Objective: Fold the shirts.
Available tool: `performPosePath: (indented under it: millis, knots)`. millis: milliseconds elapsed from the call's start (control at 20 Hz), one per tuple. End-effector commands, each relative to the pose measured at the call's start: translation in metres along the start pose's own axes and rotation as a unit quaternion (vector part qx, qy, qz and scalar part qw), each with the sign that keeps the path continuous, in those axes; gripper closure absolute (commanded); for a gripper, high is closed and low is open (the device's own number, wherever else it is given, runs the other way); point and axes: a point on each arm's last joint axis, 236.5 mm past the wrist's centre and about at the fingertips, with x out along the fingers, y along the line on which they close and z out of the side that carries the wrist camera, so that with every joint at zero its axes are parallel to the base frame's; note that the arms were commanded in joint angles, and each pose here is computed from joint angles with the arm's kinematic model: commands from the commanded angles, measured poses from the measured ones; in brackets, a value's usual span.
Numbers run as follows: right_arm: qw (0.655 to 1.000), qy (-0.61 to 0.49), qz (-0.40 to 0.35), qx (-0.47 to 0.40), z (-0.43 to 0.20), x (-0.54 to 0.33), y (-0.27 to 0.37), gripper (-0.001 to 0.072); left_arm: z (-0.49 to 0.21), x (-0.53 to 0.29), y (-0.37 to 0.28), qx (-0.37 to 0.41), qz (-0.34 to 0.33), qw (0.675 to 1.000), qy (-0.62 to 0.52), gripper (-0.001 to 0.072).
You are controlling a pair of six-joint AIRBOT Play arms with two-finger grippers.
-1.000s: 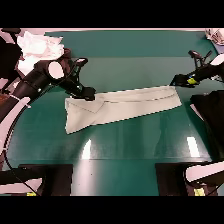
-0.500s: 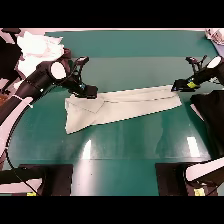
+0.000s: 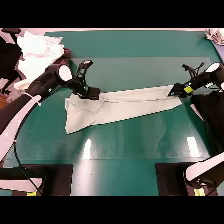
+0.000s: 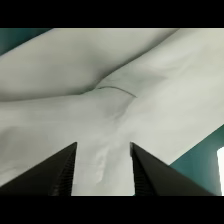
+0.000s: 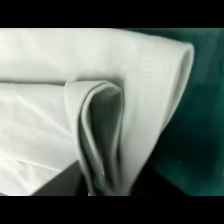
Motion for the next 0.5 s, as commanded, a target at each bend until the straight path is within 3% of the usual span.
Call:
performPosePath:
  millis: [0,50,100,450]
  knots:
    - [0.999,0.033,0.018,0.003,-0.02,0.015,0.01,0.0597,0.0,0.016,0.004,0.008,-0.001,1.0,0.006,0.0324]
    - [0.999,0.039,0.024,0.007,-0.026,0.013,0.016,0.0693,-0.002,0.02,0.004,0.005,-0.003,1.0,0.011,0.0358]
    - [0.999,0.039,0.036,0.012,-0.031,0.008,0.025,0.0694,-0.004,0.025,0.002,0.002,-0.01,1.0,0.016,0.042]
    - [0.993,-0.038,0.106,0.022,-0.052,-0.065,0.127,0.0696,-0.019,0.059,-0.053,0.063,-0.04,0.997,0.025,0.0421]
